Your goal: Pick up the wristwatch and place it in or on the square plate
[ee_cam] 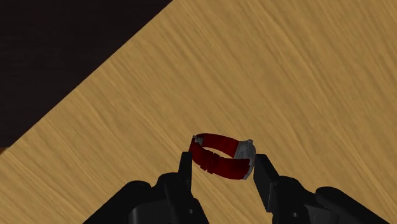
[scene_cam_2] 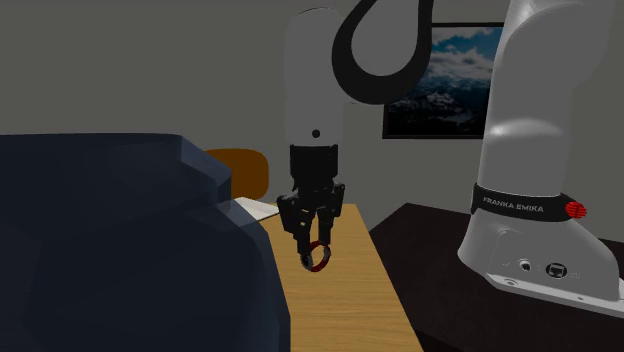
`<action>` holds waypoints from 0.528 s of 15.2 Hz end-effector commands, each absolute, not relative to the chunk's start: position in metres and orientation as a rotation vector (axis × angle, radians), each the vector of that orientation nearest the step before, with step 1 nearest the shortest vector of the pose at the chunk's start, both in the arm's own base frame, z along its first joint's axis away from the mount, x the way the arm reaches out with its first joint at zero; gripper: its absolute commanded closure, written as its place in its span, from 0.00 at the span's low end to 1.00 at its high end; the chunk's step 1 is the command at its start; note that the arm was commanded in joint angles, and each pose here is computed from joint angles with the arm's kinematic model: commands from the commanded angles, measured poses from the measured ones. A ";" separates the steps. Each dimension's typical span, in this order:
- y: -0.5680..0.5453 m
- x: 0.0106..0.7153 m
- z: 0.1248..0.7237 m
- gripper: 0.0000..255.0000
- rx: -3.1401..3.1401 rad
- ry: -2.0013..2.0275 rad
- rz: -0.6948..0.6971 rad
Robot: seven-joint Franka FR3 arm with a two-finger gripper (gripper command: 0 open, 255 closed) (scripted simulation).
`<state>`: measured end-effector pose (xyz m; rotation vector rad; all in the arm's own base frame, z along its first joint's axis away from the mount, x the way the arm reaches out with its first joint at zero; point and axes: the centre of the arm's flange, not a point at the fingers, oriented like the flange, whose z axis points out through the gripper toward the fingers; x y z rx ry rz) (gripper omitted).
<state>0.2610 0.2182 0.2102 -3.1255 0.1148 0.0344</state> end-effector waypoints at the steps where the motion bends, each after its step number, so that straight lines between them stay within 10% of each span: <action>1: 0.218 0.261 0.210 1.00 -3.126 0.115 0.036; 8: 0.218 0.261 0.242 1.00 -3.126 0.115 0.036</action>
